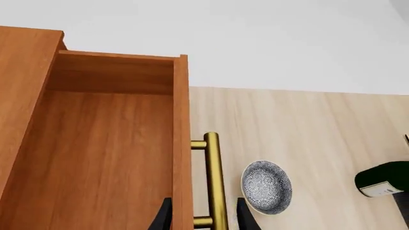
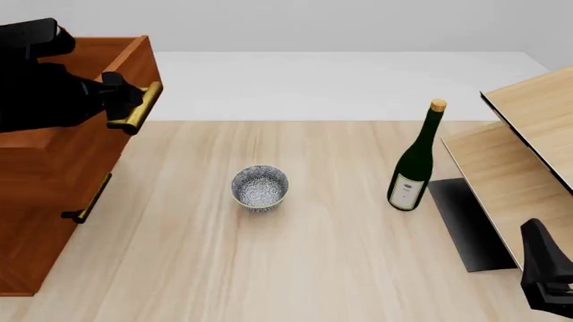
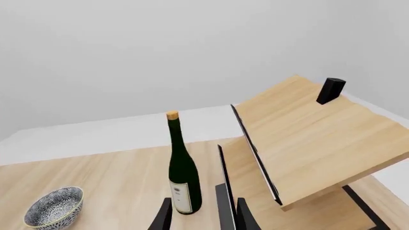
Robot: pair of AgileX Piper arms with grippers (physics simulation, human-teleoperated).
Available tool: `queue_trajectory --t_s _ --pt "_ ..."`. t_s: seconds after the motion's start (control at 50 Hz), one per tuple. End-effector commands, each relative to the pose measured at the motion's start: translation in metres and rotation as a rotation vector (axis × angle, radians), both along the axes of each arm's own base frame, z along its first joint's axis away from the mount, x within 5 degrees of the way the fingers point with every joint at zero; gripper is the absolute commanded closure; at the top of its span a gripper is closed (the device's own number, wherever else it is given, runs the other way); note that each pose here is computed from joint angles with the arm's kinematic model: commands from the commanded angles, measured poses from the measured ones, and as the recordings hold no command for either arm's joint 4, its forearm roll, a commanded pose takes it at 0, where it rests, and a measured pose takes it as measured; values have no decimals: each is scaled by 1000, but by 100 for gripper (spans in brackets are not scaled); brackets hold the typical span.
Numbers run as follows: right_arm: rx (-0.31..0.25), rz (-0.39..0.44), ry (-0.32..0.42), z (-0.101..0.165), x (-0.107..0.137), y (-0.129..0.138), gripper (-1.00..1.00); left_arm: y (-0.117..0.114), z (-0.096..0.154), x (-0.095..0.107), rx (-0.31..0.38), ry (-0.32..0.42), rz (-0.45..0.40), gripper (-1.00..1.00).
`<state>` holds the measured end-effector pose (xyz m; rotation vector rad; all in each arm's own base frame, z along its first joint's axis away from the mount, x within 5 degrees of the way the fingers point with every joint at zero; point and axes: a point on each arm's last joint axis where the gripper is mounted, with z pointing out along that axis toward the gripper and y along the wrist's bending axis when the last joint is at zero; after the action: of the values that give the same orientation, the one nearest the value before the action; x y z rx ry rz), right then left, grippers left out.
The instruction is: Close the bottom drawer of the cabinet and open the top drawer.
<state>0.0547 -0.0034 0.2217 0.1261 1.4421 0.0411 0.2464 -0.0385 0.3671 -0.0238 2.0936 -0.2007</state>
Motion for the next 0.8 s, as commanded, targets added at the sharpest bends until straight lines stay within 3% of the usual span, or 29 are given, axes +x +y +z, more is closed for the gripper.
queue_trajectory --t_s 0.02,0.28,0.8 --pt "2 -1 0 0 0 0 -100 -11 -21 8 -19 71 -20 -100" --pt "3 -2 -1 0 0 0 -100 -18 -20 8 -26 66 -42 -100" --pt "4 -3 -1 0 0 0 -100 -42 -25 2 -101 66 -92 -100"
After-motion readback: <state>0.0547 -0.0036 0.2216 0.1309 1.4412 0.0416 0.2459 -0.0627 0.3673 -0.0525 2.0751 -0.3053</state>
